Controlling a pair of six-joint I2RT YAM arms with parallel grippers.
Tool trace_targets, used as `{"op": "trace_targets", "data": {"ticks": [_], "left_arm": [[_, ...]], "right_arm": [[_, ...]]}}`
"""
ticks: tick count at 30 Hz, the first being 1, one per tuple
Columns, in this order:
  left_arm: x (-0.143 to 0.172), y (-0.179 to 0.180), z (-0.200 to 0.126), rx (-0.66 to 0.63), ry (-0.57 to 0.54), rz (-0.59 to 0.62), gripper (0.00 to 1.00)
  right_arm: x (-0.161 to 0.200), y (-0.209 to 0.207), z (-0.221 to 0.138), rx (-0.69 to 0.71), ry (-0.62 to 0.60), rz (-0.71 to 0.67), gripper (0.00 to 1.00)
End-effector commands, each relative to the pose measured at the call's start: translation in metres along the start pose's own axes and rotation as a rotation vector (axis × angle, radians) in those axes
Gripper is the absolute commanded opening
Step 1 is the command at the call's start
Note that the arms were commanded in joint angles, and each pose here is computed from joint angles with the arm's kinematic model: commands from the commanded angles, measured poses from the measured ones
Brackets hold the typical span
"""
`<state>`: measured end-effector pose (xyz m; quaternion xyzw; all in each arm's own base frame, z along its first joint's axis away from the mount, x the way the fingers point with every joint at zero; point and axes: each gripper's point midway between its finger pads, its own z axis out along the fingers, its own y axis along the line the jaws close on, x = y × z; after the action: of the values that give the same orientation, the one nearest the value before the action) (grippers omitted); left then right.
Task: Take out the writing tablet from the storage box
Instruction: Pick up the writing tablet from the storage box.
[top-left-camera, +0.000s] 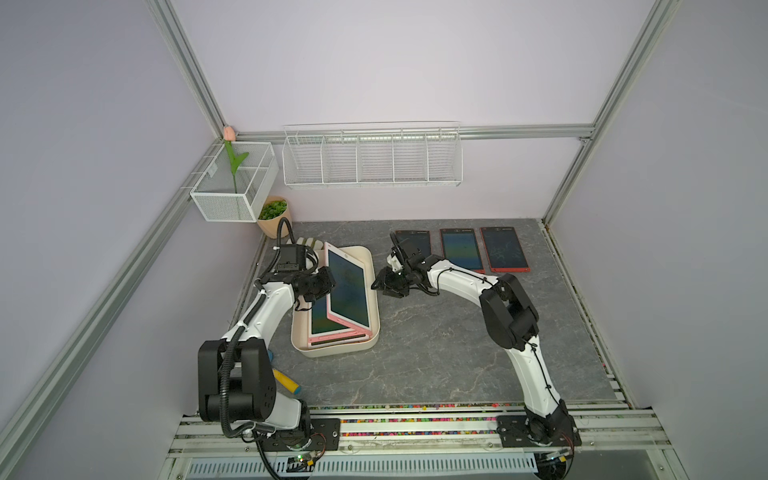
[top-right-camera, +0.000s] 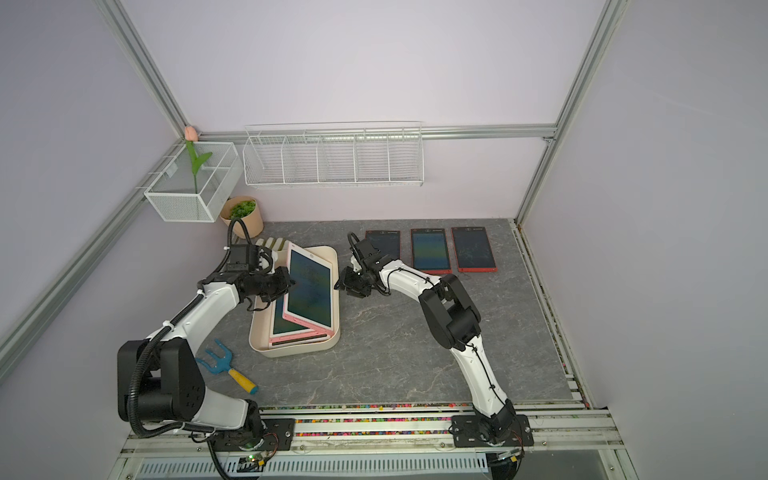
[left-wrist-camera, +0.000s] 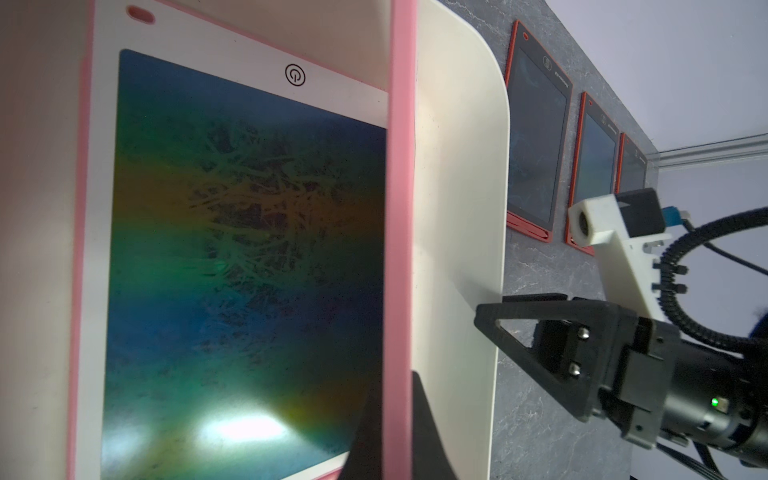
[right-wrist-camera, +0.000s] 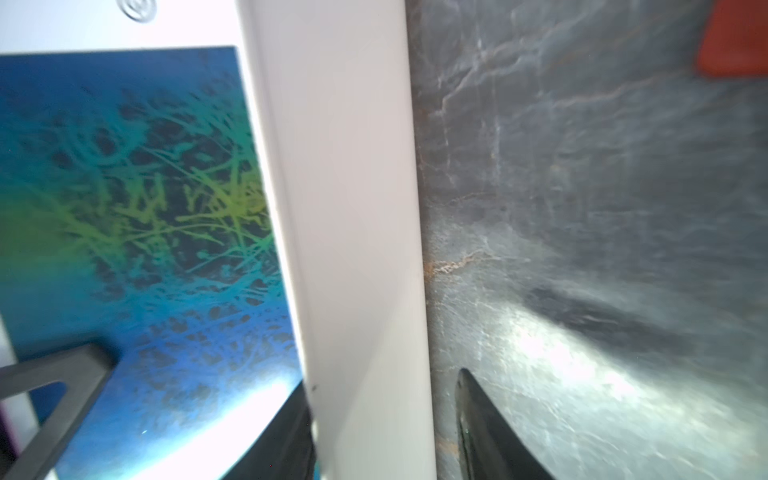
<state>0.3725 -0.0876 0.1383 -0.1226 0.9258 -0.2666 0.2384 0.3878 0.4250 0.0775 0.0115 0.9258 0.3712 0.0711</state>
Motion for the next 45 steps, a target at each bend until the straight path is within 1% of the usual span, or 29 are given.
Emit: {"op": "trace_targets", "data": {"ticks": [1,8,13,21,29,34,37,41,45], "left_arm": [[-0.01,0.011,-0.012,-0.063,-0.046,-0.023,0.04],[-0.016,0.002,-0.024,-0.055,-0.073,-0.013,0.04],[-0.019,-0.003,-0.036,-0.056,-0.095,-0.001,0.04],[-0.021,-0.011,-0.052,-0.05,-0.123,0.008,0.03],[-0.022,-0.014,-0.064,-0.057,-0.156,0.018,0.03],[-0.029,-0.023,-0.075,-0.036,-0.188,0.032,0.03],[-0.028,-0.02,-0.071,-0.043,-0.178,0.027,0.03],[-0.025,-0.018,-0.066,-0.041,-0.161,0.014,0.0],[-0.027,-0.025,-0.074,-0.017,-0.178,0.019,0.0]], "right_arm": [[-0.01,-0.003,-0.024,0.03,-0.042,-0.011,0.53],[-0.01,-0.001,-0.037,0.025,-0.058,-0.031,0.53],[-0.011,0.007,-0.051,0.025,-0.077,-0.072,0.53],[-0.011,0.007,-0.076,0.033,-0.112,-0.098,0.53],[-0.01,0.012,-0.085,0.017,-0.111,-0.115,0.53],[0.0,0.022,-0.098,-0.02,-0.088,-0.14,0.53],[0.007,0.021,-0.106,-0.029,-0.088,-0.147,0.53],[0.018,0.021,-0.11,-0.038,-0.068,-0.166,0.53],[0.033,0.022,-0.11,-0.048,-0.032,-0.188,0.52]]}}
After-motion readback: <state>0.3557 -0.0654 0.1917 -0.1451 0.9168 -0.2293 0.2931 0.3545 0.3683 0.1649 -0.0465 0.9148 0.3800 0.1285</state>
